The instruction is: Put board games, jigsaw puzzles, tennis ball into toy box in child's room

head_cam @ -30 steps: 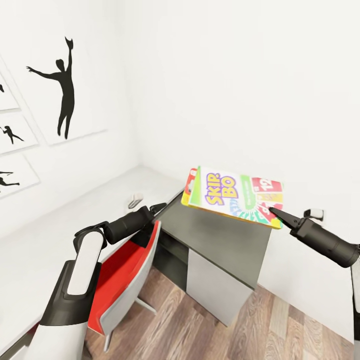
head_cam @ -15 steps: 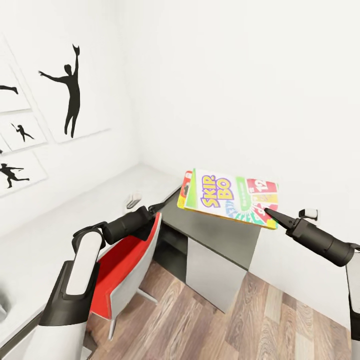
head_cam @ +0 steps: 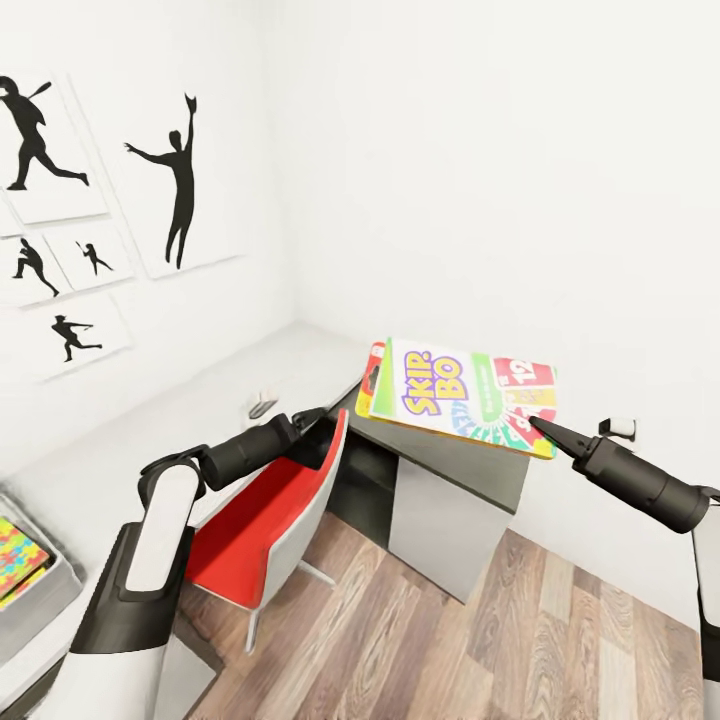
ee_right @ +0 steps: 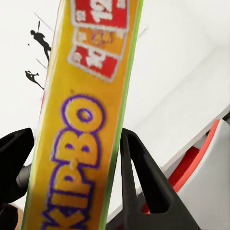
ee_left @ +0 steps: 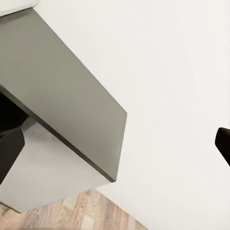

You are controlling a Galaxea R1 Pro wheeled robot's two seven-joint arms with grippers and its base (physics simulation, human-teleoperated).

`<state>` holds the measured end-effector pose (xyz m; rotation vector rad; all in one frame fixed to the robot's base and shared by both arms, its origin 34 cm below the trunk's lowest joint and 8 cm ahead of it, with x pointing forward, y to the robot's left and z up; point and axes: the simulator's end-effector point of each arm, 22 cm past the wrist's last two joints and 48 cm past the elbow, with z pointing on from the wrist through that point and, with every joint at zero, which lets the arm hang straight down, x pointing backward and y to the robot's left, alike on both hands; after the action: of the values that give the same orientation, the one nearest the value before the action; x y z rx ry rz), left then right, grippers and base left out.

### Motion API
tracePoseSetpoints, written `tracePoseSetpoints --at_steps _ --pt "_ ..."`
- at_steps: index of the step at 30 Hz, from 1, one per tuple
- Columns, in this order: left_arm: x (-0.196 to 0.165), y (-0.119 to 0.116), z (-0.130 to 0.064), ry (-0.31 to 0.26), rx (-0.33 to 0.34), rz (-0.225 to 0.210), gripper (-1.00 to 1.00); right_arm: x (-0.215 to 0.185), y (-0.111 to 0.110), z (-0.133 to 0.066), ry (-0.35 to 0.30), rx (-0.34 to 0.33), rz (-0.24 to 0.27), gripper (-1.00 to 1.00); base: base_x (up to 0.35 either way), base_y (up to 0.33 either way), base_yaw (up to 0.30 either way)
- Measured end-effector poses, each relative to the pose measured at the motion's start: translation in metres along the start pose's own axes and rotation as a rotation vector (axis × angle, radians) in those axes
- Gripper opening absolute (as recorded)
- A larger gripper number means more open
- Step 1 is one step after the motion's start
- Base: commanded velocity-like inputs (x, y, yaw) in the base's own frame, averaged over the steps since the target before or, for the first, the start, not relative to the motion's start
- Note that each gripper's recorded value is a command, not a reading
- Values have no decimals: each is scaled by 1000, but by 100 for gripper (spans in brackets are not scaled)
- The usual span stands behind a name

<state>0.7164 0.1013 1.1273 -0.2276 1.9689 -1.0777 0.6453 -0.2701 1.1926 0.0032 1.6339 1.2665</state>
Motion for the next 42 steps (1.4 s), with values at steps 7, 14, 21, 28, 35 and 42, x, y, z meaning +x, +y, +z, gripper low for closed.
tracePoseSetpoints --at_steps 7,14,21,28,35,42 --pt "0 1 0 -1 0 1 100 -1 0 -1 -3 1 0 -100 -151 257 0" --pt "0 0 -1 0 0 1 100 -1 0 -1 -4 0 1 -100 -79 184 0" --pt "-1 -2 -2 -3 3 4 100 -2 3 -2 -5 -3 -1 -100 -11 27 0" --pt "-5 -7 -4 -11 8 9 100 -2 7 1 2 -3 -9 -100 -1 3 0" --pt "-8 -13 -7 -18 14 16 100 -4 7 0 -2 13 -17 -100 0 0 0" --pt "-11 -18 -10 -25 20 23 100 -7 10 -1 -7 22 -25 -100 0 0 0"
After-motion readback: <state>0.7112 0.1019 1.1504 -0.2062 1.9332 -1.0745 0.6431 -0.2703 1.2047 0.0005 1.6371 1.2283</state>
